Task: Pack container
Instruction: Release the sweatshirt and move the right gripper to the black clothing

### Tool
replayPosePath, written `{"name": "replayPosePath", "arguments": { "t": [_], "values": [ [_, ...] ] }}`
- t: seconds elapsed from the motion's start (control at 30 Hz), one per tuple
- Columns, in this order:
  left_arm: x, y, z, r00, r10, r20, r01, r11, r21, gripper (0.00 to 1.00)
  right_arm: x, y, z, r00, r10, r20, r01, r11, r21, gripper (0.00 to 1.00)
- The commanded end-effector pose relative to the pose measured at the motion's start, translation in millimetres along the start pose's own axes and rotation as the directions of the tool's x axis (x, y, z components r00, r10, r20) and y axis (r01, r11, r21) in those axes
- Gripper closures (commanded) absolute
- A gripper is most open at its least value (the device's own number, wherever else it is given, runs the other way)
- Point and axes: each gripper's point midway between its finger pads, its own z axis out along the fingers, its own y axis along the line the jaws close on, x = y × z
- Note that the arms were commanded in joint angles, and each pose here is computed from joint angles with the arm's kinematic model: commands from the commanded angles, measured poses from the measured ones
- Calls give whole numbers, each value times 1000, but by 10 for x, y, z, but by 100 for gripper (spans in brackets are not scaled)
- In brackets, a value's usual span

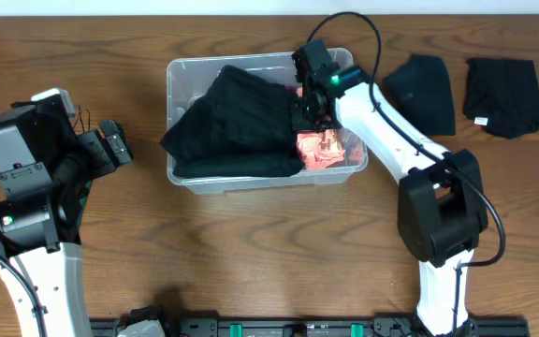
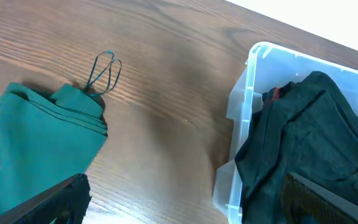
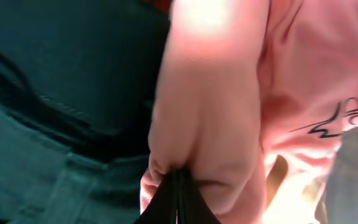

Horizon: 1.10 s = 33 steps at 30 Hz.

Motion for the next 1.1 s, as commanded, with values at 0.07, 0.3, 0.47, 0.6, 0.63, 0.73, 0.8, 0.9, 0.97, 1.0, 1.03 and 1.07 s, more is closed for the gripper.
{"name": "replayPosePath", "arguments": {
  "t": [0.07,0.3,0.47,0.6,0.63,0.73,0.8,0.9,0.97,1.0,1.03,1.07],
  "values": [
    [-44,-12,-37,1000,-3,12,3,1000,8,2,237,47,156,996,-11,-87,7,999,-40,99],
    [-44,-12,-37,1000,-3,12,3,1000,8,2,-38,124,-401,999,-36,-25,33,995,-89,99],
    [-44,-12,-37,1000,-3,12,3,1000,8,2,-428,186,-1334,977,-94,189,120,984,-132,99],
    [-44,-12,-37,1000,-3,12,3,1000,8,2,-601,-121,-1969,938,-64,341,97,992,-79,99],
    [-44,-12,-37,1000,-3,12,3,1000,8,2,-625,-247,-2109,928,-56,368,86,994,-65,99],
    [-44,-12,-37,1000,-3,12,3,1000,8,2,-648,-692,-2345,918,-3,396,17,999,-31,99],
    [-44,-12,-37,1000,-3,12,3,1000,8,2,-643,-1004,-2394,919,41,391,-42,999,-7,99],
    [-44,-12,-37,1000,-3,12,3,1000,8,2,-592,-1528,-2407,922,114,369,-136,990,35,98],
    [-44,-12,-37,1000,-3,12,3,1000,8,2,-563,-1854,-2424,917,149,370,-185,981,62,94],
    [-44,-12,-37,1000,-3,12,3,1000,8,2,-551,-1996,-2436,912,167,374,-208,976,71,91],
    [-44,-12,-37,1000,-3,12,3,1000,8,2,-534,-2138,-2446,906,189,378,-235,969,79,85],
    [-44,-12,-37,1000,-3,12,3,1000,8,2,-514,-2287,-2457,899,213,384,-264,961,86,78]
  ]
}}
